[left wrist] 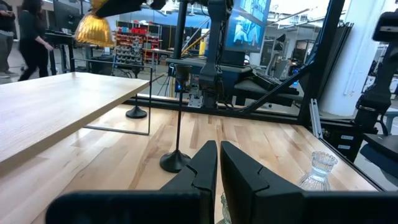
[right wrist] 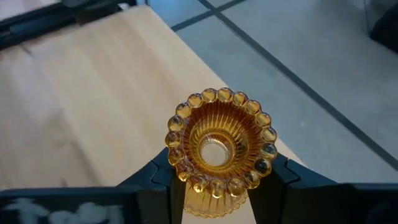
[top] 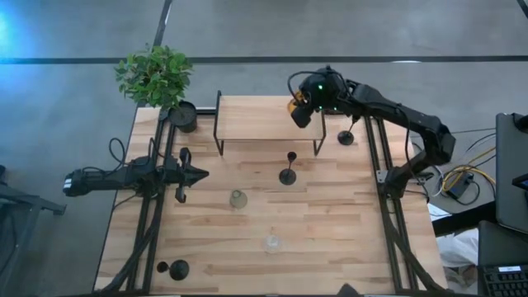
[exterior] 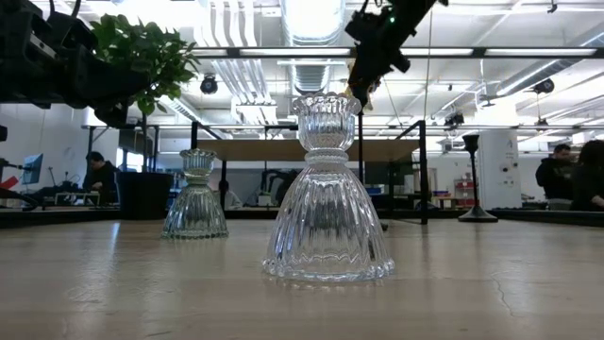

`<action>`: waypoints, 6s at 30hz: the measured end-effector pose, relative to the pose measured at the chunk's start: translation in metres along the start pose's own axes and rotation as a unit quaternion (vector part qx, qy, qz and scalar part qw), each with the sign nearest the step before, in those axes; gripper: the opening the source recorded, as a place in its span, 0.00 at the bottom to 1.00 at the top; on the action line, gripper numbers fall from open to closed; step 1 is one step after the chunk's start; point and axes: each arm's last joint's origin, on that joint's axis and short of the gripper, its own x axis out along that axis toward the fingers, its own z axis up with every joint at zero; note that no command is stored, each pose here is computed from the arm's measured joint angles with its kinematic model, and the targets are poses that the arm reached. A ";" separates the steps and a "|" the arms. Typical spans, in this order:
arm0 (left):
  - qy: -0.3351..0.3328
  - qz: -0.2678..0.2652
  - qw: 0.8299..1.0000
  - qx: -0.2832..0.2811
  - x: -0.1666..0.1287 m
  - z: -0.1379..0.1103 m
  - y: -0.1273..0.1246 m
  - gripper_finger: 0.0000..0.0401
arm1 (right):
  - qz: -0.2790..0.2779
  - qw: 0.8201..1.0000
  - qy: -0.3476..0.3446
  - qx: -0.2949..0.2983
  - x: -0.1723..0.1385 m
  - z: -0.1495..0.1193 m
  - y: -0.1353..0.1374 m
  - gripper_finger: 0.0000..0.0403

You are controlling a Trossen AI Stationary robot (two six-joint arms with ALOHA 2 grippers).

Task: Pick & Place candle stick holders
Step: Put the orange candle holder on the shelf, then put the transparent candle holder on the shelf

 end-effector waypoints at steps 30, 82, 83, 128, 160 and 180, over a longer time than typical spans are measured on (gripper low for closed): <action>0.000 0.000 1.000 0.000 0.000 0.000 0.000 0.06 | 0.037 0.998 0.040 0.032 0.079 -0.009 -0.070 0.30; 0.000 0.000 1.000 0.000 0.000 0.000 0.000 0.06 | 0.032 0.997 0.055 0.036 0.081 -0.013 -0.071 0.87; 0.000 0.000 1.000 0.000 0.000 0.000 0.000 0.06 | 0.032 0.997 0.055 0.036 0.079 -0.012 -0.071 0.87; 0.000 0.000 1.000 0.000 0.000 0.000 0.000 0.06 | 0.224 0.972 -0.034 0.054 -0.207 -0.063 0.057 0.82; 0.000 0.000 1.000 0.000 0.000 0.000 0.000 0.06 | 0.074 0.985 0.113 -0.111 -0.129 -0.251 0.288 0.81; 0.000 0.000 1.000 0.000 0.000 0.000 0.000 0.06 | 0.130 0.988 0.077 -0.028 -0.065 -0.295 0.333 0.81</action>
